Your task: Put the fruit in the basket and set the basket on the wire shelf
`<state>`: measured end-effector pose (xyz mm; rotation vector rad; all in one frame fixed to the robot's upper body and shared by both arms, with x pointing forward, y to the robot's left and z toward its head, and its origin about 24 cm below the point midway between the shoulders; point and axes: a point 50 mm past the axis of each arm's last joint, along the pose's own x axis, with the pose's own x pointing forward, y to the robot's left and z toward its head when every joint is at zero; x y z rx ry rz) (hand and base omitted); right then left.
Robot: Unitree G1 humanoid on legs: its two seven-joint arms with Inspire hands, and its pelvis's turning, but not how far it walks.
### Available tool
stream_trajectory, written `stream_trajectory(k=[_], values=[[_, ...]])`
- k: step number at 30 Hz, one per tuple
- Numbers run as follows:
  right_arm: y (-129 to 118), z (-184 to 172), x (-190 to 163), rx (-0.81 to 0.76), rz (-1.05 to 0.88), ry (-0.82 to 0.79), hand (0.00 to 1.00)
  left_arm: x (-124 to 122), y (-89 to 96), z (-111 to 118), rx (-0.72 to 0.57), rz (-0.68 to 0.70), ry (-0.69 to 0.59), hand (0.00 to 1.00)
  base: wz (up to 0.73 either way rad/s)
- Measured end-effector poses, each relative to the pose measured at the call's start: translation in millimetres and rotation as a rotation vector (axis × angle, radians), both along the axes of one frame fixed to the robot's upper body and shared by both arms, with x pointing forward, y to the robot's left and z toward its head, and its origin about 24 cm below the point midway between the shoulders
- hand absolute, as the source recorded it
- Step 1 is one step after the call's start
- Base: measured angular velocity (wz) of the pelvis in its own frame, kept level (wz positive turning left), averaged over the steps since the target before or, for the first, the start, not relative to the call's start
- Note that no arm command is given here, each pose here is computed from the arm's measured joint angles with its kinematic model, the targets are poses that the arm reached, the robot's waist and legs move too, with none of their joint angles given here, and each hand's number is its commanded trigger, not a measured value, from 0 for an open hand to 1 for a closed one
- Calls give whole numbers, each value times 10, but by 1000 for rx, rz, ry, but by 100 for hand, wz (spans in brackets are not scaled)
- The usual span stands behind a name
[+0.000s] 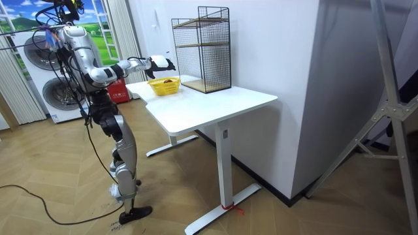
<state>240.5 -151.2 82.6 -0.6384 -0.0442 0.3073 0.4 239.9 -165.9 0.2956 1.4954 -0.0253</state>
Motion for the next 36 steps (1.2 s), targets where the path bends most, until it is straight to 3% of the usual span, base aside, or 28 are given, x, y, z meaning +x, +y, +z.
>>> stream_trajectory(k=[7,18,23,27,36], values=[[-289,130,29,77,-160,-117,0,-138,77,20,22,201,-33,0,2],[-839,-83,-137,247,-519,-132,0,-131,429,148,264,724,-232,0,1],[-1008,-135,-278,217,-652,-153,0,54,675,327,415,908,-398,0,0],[-1042,-179,-337,232,-683,-138,0,261,815,502,527,968,-525,0,0],[-1147,-274,-495,222,-785,-128,0,816,1061,1247,757,1151,-959,0,0]])
